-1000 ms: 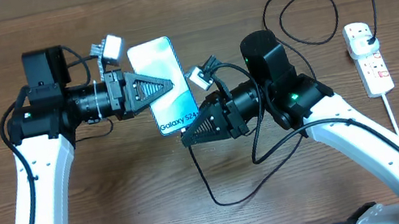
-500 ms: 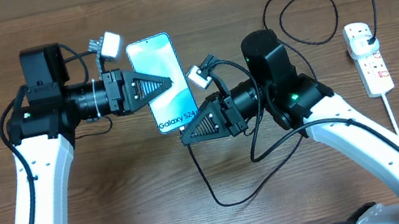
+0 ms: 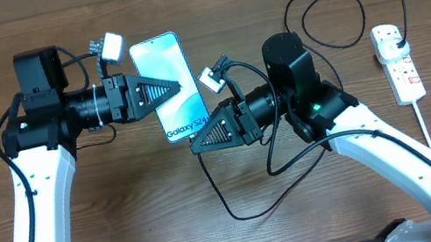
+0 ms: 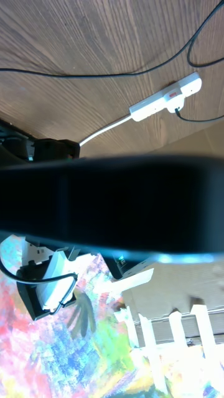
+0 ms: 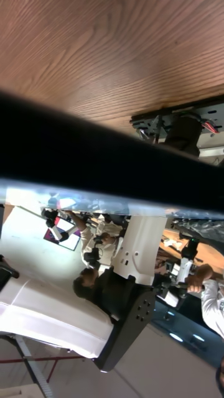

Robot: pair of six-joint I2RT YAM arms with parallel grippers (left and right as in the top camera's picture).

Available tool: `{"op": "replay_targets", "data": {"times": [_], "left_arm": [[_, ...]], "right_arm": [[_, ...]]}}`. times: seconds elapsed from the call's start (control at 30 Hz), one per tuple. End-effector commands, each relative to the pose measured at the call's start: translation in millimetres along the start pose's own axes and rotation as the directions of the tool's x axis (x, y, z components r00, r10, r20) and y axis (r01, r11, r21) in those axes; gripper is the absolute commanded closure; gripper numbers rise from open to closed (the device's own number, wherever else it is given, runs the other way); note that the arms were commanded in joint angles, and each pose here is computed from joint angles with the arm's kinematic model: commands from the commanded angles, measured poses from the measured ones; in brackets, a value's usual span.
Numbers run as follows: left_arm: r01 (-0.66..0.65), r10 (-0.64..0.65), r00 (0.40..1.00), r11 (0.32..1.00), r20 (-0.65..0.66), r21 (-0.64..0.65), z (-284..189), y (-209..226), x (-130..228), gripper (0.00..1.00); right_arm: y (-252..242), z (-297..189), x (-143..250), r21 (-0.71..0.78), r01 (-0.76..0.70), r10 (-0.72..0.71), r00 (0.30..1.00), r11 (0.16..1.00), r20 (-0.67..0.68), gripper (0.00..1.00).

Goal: Plug charger to phone and switch on socket

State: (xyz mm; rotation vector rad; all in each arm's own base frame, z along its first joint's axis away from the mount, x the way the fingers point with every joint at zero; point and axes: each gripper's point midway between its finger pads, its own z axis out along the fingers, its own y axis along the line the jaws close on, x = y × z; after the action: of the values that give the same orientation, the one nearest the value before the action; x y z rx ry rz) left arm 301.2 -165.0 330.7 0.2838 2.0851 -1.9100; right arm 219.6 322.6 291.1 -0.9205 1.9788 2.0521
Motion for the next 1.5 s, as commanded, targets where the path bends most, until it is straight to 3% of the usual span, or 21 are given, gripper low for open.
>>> {"op": "replay_targets", "data": {"times": [0.0,0.63,0.67,0.73,0.77,0.8,0.9,1.47], "left_arm": [[-0.025,0.031,0.997,0.996,-0.070,0.086,11.8,-22.5,15.7,0.96],[-0.033,0.041,0.995,0.996,-0.091,0.084,18.8,-21.3,23.6,0.96],[-0.036,0.043,0.995,0.996,-0.089,0.077,18.9,-20.0,23.6,0.96],[-0.036,0.041,0.996,0.998,-0.084,0.059,19.2,-17.1,22.6,0.96],[-0.039,0.044,0.996,0.997,-0.083,0.059,19.1,-17.0,22.5,0.96],[-0.041,0.045,0.996,0.998,-0.081,0.057,18.6,-16.5,22.0,0.96],[-0.044,0.046,0.996,0.999,-0.071,0.028,18.6,-11.5,19.9,0.96],[-0.060,0.058,0.997,0.997,-0.048,-0.040,18.8,-0.3,14.6,0.96]], "right_arm": [[-10.8,-3.2,-27.1,0.110,0.017,-0.031,0.992,0.994,0.123,0.96],[-7.5,-14.9,-46.2,0.122,0.032,-0.055,0.979,0.992,0.195,0.94],[-7.6,-15.0,-46.2,0.122,0.031,-0.055,0.979,0.992,0.196,0.78],[-7.7,-15.4,-46.2,0.122,0.031,-0.054,0.979,0.992,0.196,0.18],[-7.4,-15.6,-45.9,0.120,0.031,-0.054,0.980,0.992,0.193,0.08],[-7.0,-16.2,-45.4,0.117,0.032,-0.054,0.980,0.993,0.190,0.04],[-5.4,-19.0,-43.4,0.104,0.033,-0.051,0.983,0.994,0.177,0.00],[-3.6,-27.9,-15.5,0.033,0.084,-0.086,0.995,0.996,0.056,0.00]]}}
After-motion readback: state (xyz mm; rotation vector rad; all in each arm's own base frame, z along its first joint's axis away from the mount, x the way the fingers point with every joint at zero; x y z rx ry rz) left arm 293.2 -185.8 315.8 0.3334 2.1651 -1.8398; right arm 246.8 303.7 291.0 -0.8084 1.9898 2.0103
